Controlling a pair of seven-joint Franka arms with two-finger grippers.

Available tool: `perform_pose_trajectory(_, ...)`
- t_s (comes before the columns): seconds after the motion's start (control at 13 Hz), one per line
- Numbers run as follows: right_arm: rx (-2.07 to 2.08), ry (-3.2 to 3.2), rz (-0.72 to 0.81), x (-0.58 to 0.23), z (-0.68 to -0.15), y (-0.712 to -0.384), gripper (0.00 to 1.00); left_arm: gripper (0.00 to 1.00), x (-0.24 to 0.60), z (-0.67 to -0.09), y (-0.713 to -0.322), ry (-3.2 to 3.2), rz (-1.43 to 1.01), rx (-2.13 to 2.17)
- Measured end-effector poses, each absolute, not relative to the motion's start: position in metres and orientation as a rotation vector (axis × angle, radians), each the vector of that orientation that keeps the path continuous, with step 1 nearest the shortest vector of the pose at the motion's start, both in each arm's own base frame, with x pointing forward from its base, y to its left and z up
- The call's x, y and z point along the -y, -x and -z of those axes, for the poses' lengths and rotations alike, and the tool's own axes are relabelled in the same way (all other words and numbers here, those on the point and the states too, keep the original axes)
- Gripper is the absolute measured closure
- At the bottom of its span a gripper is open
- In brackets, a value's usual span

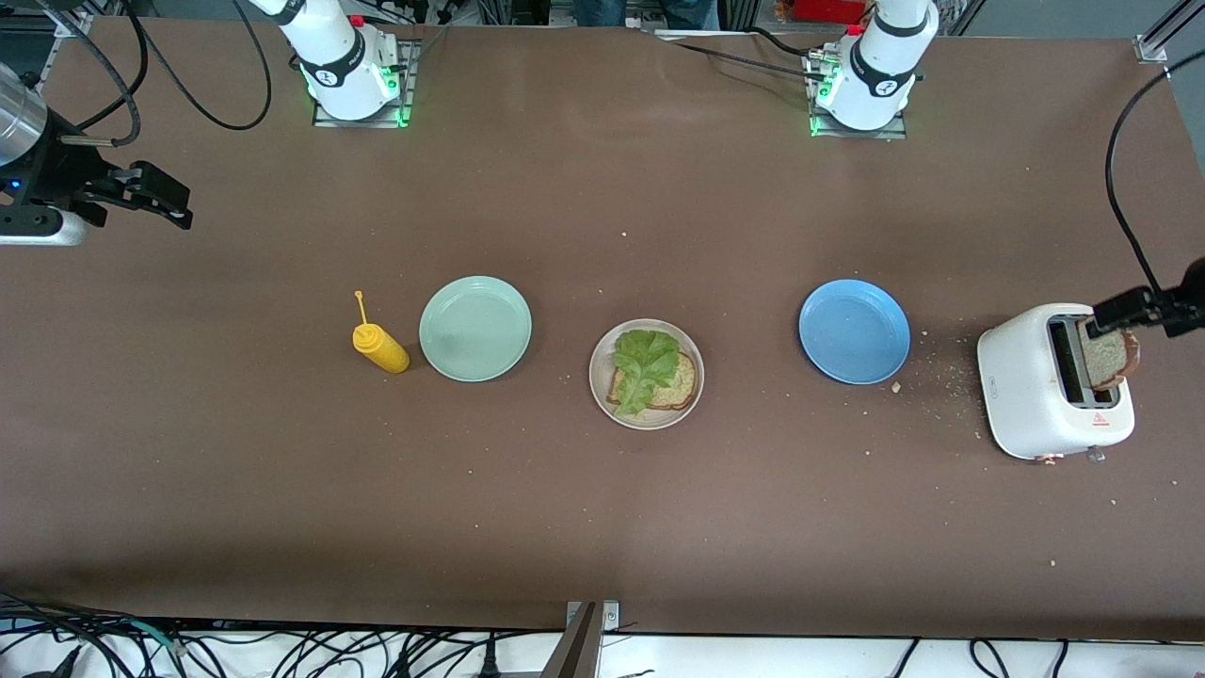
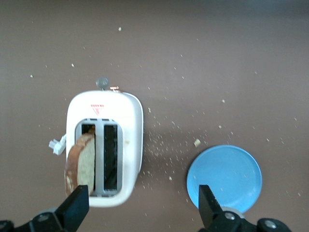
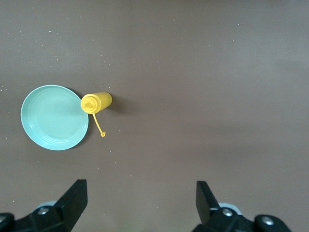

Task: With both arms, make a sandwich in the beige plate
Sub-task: 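Lower the left gripper onto the bread slice in the toaster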

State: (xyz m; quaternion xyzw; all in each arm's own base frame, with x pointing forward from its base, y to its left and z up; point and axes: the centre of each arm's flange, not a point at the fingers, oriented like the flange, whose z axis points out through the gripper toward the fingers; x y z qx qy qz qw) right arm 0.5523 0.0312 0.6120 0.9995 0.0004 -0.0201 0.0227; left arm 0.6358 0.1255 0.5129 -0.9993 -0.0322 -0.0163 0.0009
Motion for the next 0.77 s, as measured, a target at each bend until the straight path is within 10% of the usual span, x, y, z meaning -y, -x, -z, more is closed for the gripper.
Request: perform_pose_trajectory(0.77,-0.009,-3.091,0.128,-0.034,-0.594,-0.558,0.0,0.04,-0.181,-0.408,-0.66,3.028,-0.021,0.08)
